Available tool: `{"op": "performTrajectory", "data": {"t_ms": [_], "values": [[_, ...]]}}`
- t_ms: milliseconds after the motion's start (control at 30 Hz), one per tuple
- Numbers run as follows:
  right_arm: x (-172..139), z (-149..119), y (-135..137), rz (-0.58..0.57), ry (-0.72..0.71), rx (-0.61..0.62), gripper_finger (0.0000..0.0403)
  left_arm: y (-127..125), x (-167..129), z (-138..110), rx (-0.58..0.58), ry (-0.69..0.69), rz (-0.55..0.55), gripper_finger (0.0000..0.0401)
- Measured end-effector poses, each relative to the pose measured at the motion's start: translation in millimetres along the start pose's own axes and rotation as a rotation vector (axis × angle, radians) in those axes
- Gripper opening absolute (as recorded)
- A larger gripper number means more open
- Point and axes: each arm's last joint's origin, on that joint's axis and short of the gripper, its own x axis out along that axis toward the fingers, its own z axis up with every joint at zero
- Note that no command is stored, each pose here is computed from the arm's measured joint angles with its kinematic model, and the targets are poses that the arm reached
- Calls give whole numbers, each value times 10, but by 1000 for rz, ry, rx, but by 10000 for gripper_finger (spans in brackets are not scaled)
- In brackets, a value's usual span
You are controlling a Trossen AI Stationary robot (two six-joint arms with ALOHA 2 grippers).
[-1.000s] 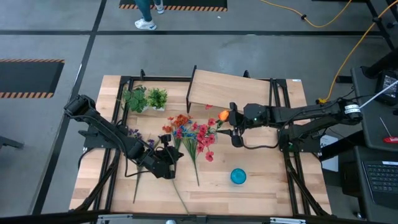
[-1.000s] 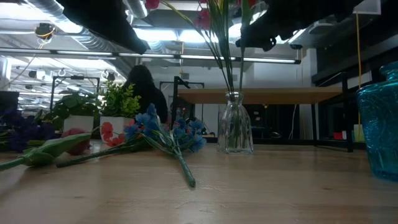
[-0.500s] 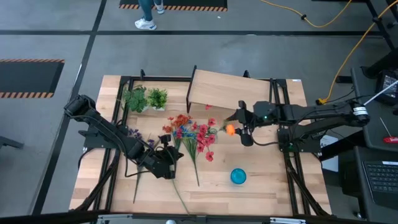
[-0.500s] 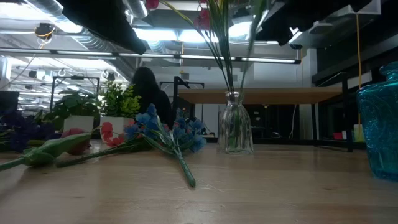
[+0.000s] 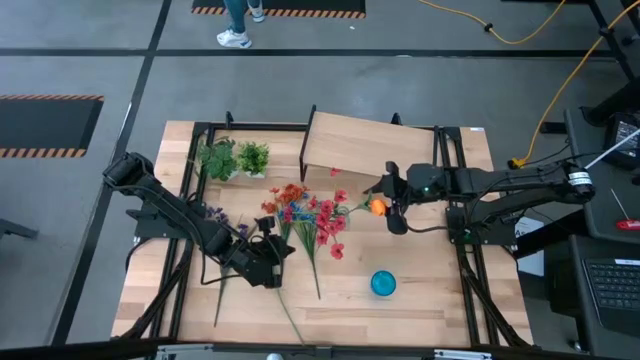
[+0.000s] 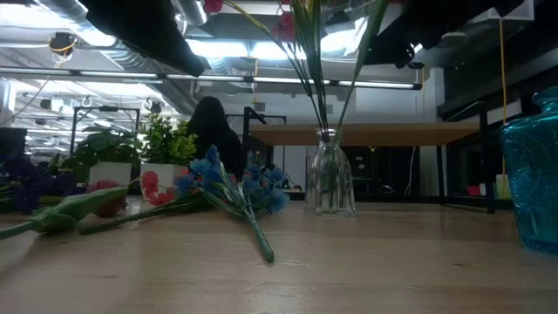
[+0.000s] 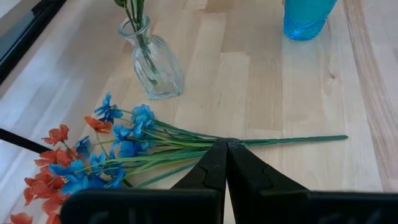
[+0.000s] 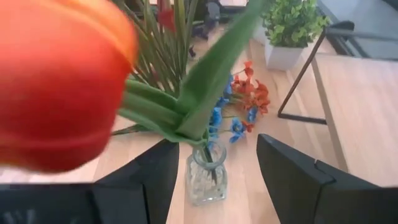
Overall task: Pick and place flowers into a vace then onto a shelf
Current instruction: Put the orange flowers into the transparent vase
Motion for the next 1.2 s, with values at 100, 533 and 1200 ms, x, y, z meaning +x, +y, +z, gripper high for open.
{"op": "performTrajectory", "data": {"t_ms": [100,533,1200], "values": [[0,-38,0,0,39,3,218,-3,0,-2,0,5,-10,6],[-67,-159,-12,-86,163,63,218,-66,-65,-78,2,34,-22,6],[-337,-235,339,89,-59,-38,218,-64,-69,-115,-123,44,17,6]]}}
